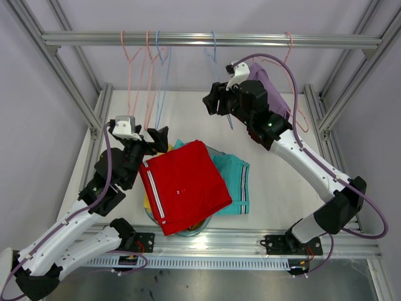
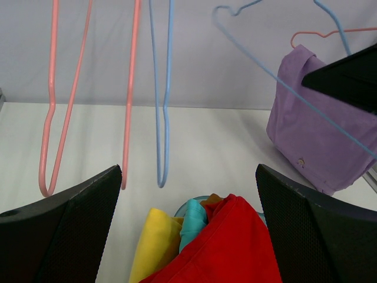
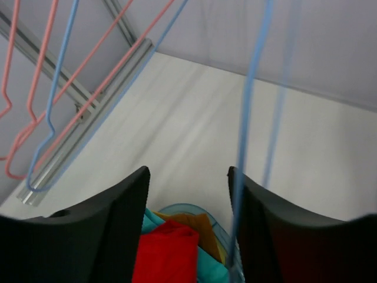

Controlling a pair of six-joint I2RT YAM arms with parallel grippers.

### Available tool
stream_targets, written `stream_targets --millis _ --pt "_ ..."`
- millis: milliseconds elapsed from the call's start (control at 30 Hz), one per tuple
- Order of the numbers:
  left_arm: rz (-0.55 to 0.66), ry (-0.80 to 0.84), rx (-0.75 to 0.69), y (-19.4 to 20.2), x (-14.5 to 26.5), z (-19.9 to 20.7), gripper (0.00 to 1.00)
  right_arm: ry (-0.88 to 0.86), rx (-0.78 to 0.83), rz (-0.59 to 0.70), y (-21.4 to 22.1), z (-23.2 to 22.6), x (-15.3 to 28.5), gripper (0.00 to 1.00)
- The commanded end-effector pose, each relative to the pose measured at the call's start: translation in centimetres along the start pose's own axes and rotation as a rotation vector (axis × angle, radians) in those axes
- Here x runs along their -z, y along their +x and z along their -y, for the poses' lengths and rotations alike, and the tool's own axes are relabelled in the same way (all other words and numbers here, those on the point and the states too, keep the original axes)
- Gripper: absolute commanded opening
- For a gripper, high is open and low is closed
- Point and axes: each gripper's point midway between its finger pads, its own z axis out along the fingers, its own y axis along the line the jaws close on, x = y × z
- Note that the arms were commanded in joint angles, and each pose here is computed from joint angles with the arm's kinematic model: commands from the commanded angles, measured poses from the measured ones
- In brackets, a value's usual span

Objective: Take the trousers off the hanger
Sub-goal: Place the hanger at the clothesline.

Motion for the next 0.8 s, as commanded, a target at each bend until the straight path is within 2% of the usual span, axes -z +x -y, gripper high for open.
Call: stream_targets --millis 0,200,367,400,500,767 --pt "0.031 0.015 -0.005 -0.9 -0.1 0.2 0.99 -0.029 0.003 -0.028 0.8 -0.6 1.0 0.63" --pt "0.031 0.017 -0.005 -0.9 -0.1 0.2 0.99 -0.049 -0.024 -0.034 1.9 -0.7 1.8 0.71" --pt "0.031 0.020 -0.006 -0.9 -0.1 0.3 0.99 -0.101 -0.042 -0.007 1.6 -1.7 4.7 0.77" --pt "0.029 0.021 -0.005 -0.8 -0.1 0.3 0.99 -0.099 -0.042 -0.022 2.6 -1.5 5.0 0.77" --pt "0.027 0.025 -0.004 -0.8 -0.1 0.4 0.99 -0.098 -0.042 0.029 1.6 -1.5 7.1 0.79" --pt "0.031 0.028 0.000 -1.1 0.0 0.4 0.99 0.127 0.021 0.131 0.4 3.0 10.4 0.75"
